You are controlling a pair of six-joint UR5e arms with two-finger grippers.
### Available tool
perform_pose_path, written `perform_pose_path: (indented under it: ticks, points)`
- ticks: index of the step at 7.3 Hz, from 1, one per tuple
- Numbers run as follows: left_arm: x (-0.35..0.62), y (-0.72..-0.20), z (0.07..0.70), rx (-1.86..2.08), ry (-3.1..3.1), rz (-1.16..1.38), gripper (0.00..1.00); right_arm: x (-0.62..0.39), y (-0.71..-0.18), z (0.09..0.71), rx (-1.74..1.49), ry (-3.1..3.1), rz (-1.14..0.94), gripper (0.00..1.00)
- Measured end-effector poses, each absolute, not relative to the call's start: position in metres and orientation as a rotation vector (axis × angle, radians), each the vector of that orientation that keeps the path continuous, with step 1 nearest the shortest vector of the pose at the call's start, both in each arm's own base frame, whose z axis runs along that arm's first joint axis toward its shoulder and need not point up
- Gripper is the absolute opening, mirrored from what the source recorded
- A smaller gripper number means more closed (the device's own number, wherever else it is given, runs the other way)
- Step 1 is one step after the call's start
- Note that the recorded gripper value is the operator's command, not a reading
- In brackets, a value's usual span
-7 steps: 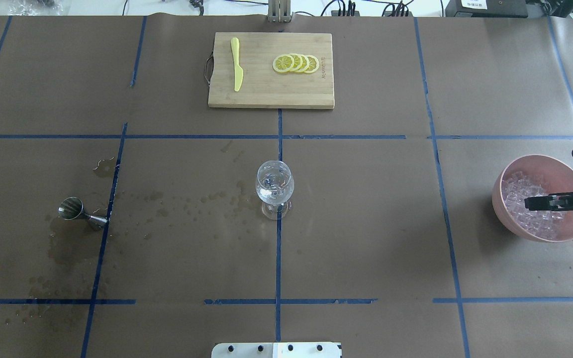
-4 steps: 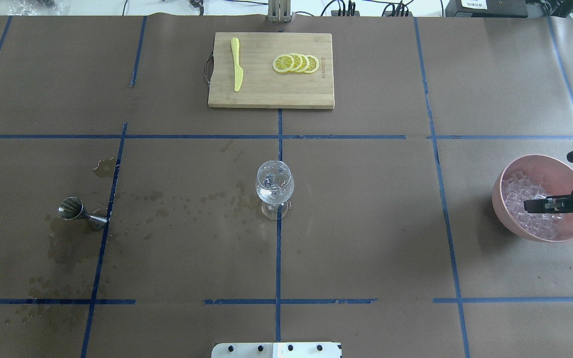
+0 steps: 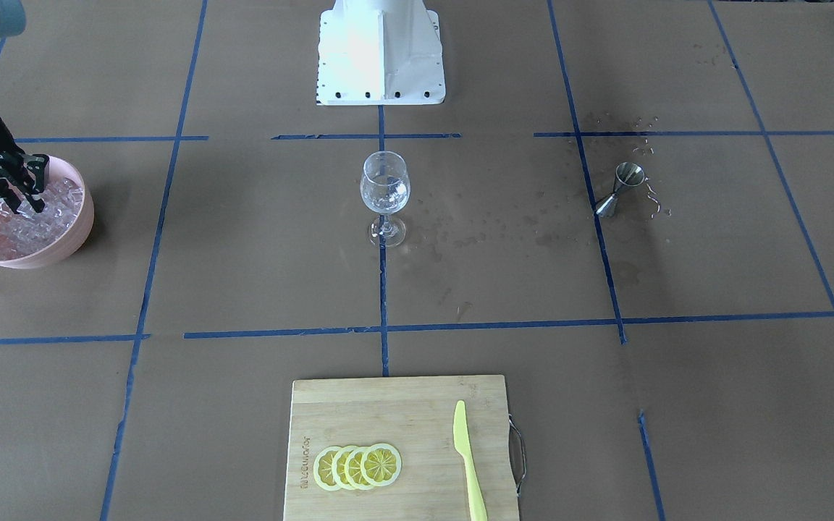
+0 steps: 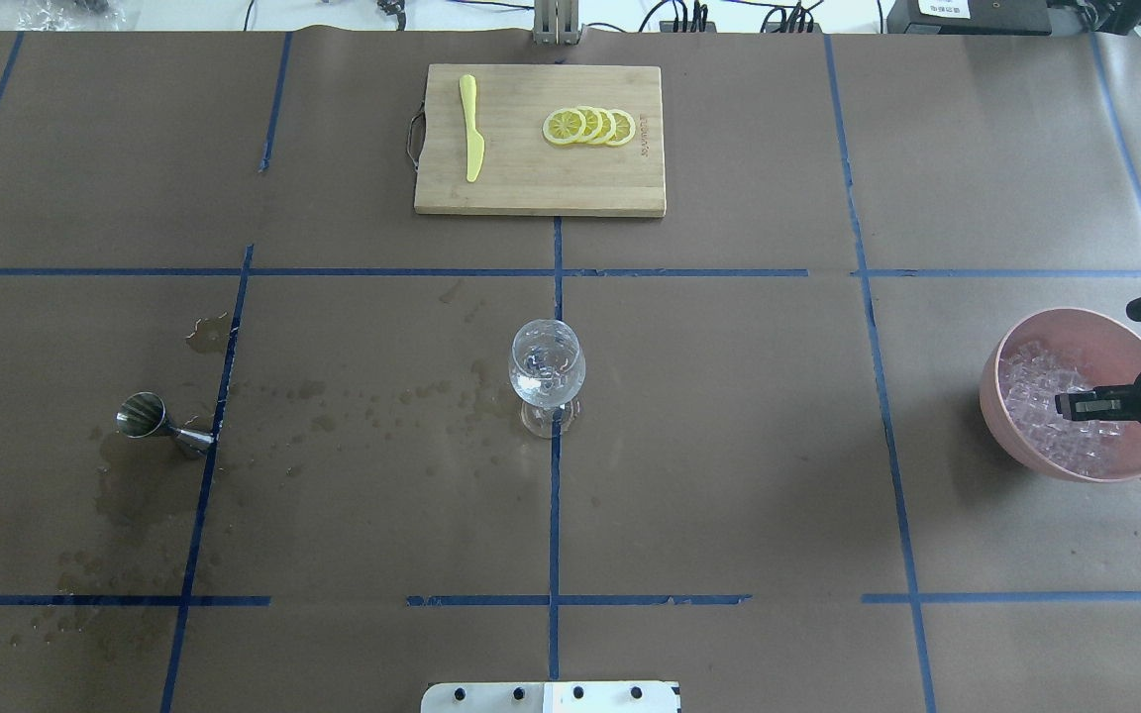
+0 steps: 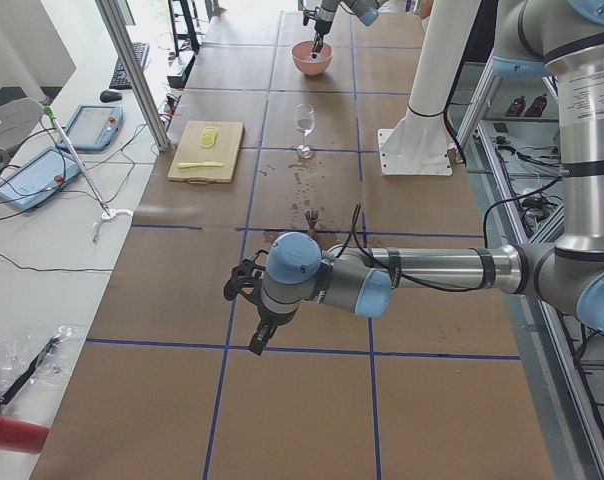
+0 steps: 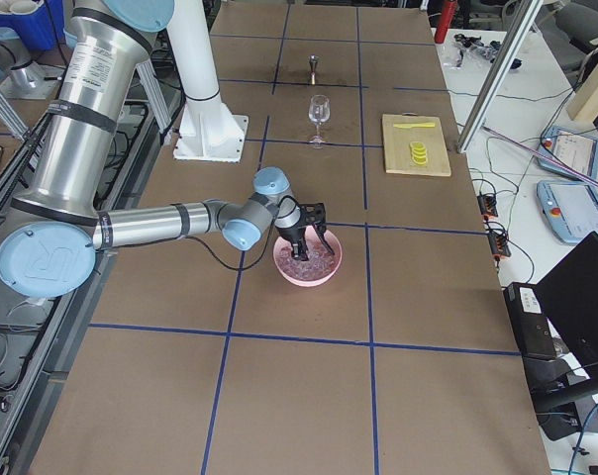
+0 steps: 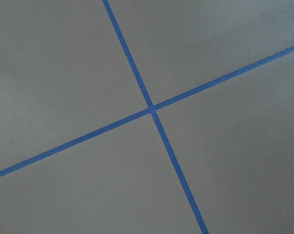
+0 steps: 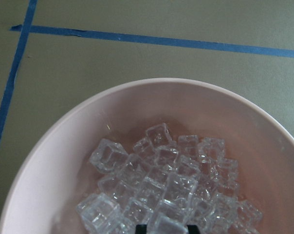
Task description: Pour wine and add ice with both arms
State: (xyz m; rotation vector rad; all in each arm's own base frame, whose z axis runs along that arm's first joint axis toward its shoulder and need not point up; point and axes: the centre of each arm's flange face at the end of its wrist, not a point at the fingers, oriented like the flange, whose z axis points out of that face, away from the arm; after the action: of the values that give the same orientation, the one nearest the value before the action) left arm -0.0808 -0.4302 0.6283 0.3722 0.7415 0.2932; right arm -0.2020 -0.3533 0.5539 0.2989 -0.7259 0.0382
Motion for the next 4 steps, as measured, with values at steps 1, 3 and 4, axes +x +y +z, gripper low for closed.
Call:
perform_pose_path:
  ticks: [1,3,4]
  points:
    - [-0.081,-0.430,0.629,0.371,0.742,0.293,1.00,-0.202,-0.354,0.552,0.302,-0.728,0.038,0.00]
    - [-0.081,-0.429,0.630,0.370,0.742,0.291,1.00,-0.198,-0.356,0.539,0.320,-0.746,0.037,0.00]
    - [-0.081,-0.429,0.630,0.369,0.742,0.291,1.00,-0.190,-0.358,0.522,0.340,-0.766,0.039,0.00]
